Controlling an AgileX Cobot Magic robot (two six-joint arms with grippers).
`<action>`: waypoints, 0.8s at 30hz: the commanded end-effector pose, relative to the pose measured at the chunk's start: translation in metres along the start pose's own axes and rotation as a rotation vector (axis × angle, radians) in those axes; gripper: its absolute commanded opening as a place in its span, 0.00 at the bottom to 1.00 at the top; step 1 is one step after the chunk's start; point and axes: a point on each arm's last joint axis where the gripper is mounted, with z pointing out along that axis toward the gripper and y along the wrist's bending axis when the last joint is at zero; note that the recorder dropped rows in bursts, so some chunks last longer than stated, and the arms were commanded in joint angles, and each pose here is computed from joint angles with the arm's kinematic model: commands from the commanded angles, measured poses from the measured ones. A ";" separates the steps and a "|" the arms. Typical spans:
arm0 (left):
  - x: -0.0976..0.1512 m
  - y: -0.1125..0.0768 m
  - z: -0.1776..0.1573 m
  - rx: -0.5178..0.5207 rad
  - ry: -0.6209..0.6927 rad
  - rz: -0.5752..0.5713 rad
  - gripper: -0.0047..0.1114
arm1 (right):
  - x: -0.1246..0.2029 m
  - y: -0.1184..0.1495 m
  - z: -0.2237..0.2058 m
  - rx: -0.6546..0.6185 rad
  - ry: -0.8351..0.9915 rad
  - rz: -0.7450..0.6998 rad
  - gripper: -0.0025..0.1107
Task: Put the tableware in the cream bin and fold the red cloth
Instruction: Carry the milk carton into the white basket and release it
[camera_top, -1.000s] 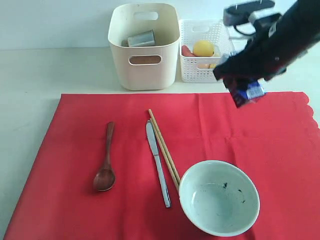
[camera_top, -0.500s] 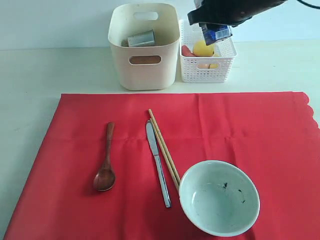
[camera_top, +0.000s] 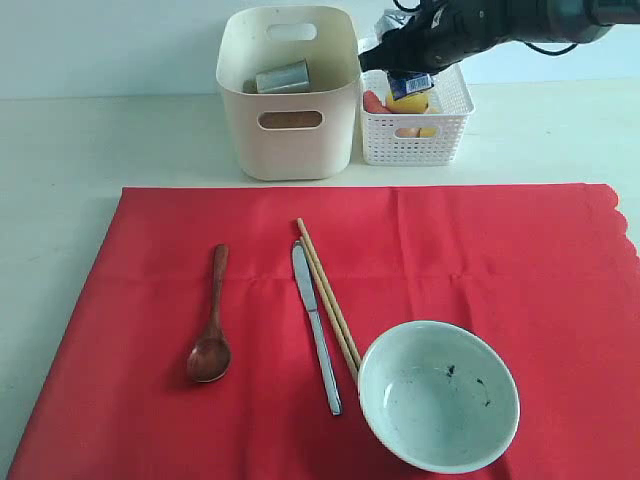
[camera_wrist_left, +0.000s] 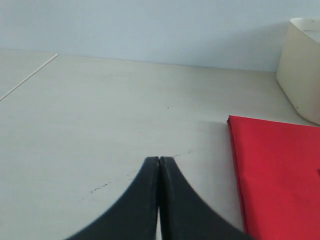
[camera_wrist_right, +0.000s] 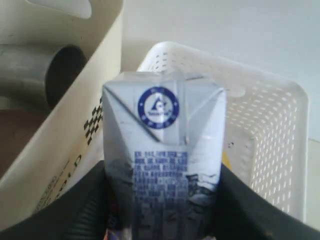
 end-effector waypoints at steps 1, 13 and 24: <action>-0.001 0.000 -0.001 -0.003 -0.012 -0.005 0.05 | -0.009 -0.003 0.003 0.002 -0.075 0.082 0.13; -0.001 0.000 -0.001 -0.003 -0.012 -0.005 0.05 | -0.012 -0.003 -0.005 0.004 -0.049 0.104 0.63; -0.001 0.000 -0.001 -0.003 -0.012 -0.005 0.05 | -0.038 -0.006 -0.077 0.014 0.151 0.101 0.64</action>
